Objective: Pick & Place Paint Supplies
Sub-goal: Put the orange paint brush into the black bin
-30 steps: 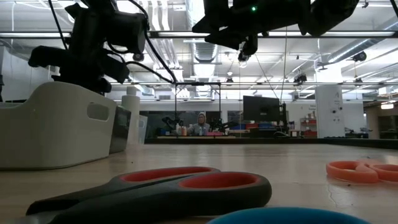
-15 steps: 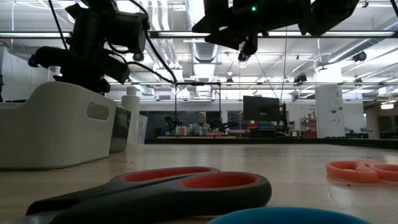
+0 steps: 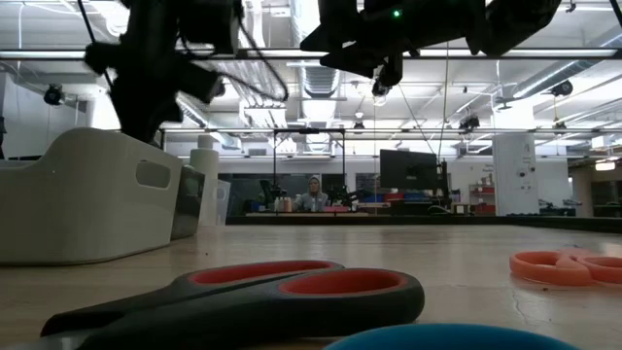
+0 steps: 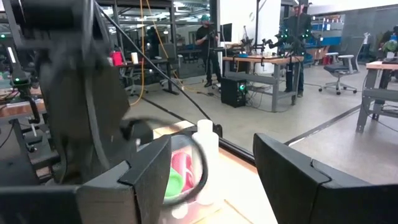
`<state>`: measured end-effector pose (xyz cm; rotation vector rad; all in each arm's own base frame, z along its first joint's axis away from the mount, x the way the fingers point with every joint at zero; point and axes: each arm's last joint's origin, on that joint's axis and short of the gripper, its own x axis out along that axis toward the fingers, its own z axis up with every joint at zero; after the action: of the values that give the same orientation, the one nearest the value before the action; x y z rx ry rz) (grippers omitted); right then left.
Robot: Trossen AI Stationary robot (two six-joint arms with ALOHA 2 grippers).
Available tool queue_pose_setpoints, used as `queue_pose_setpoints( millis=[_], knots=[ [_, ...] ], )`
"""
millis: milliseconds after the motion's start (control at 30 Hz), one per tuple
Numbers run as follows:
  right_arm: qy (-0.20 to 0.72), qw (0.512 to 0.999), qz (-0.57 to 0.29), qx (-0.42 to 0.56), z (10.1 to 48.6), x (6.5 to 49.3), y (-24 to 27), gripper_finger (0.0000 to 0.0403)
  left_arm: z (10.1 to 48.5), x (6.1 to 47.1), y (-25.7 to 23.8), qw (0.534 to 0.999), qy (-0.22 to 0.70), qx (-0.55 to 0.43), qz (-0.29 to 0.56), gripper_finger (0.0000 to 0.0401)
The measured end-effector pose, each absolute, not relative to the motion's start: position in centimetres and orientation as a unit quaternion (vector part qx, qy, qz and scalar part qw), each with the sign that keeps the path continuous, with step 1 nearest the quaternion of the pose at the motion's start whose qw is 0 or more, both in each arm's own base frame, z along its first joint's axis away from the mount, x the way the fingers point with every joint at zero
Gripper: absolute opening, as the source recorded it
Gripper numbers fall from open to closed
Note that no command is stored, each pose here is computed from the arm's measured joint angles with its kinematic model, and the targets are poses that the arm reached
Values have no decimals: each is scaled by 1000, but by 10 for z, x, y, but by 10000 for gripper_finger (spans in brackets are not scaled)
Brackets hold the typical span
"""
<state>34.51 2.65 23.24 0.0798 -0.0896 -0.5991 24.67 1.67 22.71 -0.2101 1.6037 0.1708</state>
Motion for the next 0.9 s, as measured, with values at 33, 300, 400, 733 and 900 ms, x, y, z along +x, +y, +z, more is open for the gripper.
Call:
queue_pose_setpoints(
  millis=[33, 300, 400, 733, 900],
  knots=[
    [-45, 954, -295, 41, 232, 345, 26, 223, 234, 250, 17, 693, 708, -104, 86, 58],
    [-45, 954, -295, 41, 232, 345, 26, 223, 294, 274, 19, 762, 611, -173, 131, 58],
    [-44, 954, -295, 40, 232, 345, 26, 223, 311, 279, 19, 783, 586, -166, 123, 58],
    [-44, 954, -295, 39, 232, 345, 26, 222, 360, 290, 22, 910, 405, -25, 79, 58],
    [-43, 954, -295, 39, 232, 345, 26, 222, 385, 273, 21, 938, 339, 23, 64, 58]
  ],
)
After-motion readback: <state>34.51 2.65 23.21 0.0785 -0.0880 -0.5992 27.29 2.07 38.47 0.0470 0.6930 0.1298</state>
